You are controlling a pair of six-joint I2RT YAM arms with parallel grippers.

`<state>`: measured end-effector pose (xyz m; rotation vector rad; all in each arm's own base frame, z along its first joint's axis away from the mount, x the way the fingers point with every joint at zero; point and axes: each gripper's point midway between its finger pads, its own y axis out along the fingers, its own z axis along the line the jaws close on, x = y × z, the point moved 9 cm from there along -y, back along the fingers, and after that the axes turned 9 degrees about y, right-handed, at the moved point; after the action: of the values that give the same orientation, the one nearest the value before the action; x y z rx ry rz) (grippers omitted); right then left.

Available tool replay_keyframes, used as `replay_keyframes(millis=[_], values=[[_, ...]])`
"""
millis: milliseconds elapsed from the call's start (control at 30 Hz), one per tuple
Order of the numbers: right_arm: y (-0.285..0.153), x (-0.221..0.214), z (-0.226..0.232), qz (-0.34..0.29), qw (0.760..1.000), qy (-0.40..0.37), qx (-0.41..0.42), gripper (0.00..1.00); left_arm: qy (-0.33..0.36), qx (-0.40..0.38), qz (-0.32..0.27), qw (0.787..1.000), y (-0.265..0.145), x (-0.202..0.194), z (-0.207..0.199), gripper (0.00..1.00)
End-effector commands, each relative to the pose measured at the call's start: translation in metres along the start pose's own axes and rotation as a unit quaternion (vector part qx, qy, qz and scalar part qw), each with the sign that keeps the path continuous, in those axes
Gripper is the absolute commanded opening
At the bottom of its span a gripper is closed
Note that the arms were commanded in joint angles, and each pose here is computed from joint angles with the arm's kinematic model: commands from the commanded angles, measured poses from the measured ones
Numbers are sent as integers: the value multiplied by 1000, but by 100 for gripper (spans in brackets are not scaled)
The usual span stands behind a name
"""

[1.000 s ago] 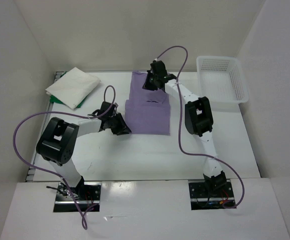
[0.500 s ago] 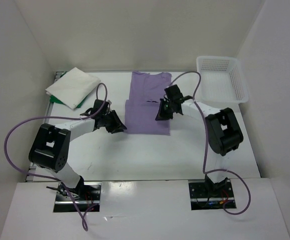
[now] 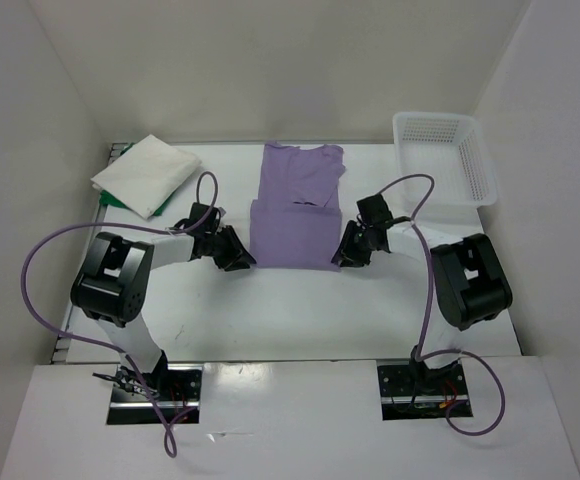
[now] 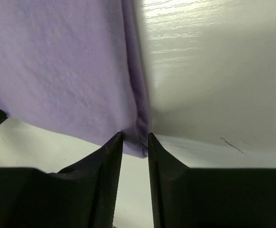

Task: Fold and stack the t-shirts
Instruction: Fold the folded rectangular tshirt in 1/3 of the way, then grab one side of the 2/3 rectangular tshirt with both arms

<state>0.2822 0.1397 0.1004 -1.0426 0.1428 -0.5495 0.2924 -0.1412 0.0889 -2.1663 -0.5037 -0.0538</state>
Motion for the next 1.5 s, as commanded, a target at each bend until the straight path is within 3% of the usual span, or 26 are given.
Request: replay_keyframes(millis=[0, 167, 233, 367, 433, 600, 733, 833, 1033, 1067, 1167, 1200, 1333, 1467], values=[[-23, 8, 14, -57, 998, -11, 26, 39, 14, 19, 8, 1000, 10, -2, 11, 36], [-26, 3, 9, -55, 998, -5, 21, 49, 16, 16, 4, 1000, 8, -1, 9, 30], [-16, -5, -2, -28, 1000, 7, 6, 49, 18, 17, -2, 1000, 6, 1, 8, 30], [-10, -9, -6, -33, 999, 17, 12, 49, 22, 22, -5, 999, 4, 1, 8, 25], [-6, -11, -9, -27, 999, 22, 14, 42, 22, 22, -5, 999, 4, 1, 8, 22], [12, -12, -6, 17, 999, 11, 48, 36, 26, 21, -14, 999, 4, 7, 4, 10], [14, -9, -4, 1, 999, 19, 48, 11, 27, 26, -7, 999, 3, 4, 6, 1], [4, -9, -1, -3, 998, 17, 52, 1, 25, 28, -4, 999, -1, -2, 8, 0], [-36, -51, -24, 16, 999, 25, 22, 0, 22, 48, 19, 998, -35, -36, 17, 0], [-41, -65, -22, 25, 999, 16, 16, 0, 16, 49, 46, 998, -42, -48, 16, 0], [-63, -105, -14, 81, 996, 18, 34, 0, 10, 41, 84, 996, -66, -75, 13, 0], [-86, -125, -8, 108, 993, 34, 45, 0, 2, 29, 106, 994, -95, -95, 9, 0], [-116, -122, -3, 90, 993, 42, 58, 0, 14, 28, 95, 995, -127, -100, -3, 0], [-120, -78, 7, 47, 996, 32, 70, 0, 53, -16, 23, 998, -142, -52, -42, 0]])
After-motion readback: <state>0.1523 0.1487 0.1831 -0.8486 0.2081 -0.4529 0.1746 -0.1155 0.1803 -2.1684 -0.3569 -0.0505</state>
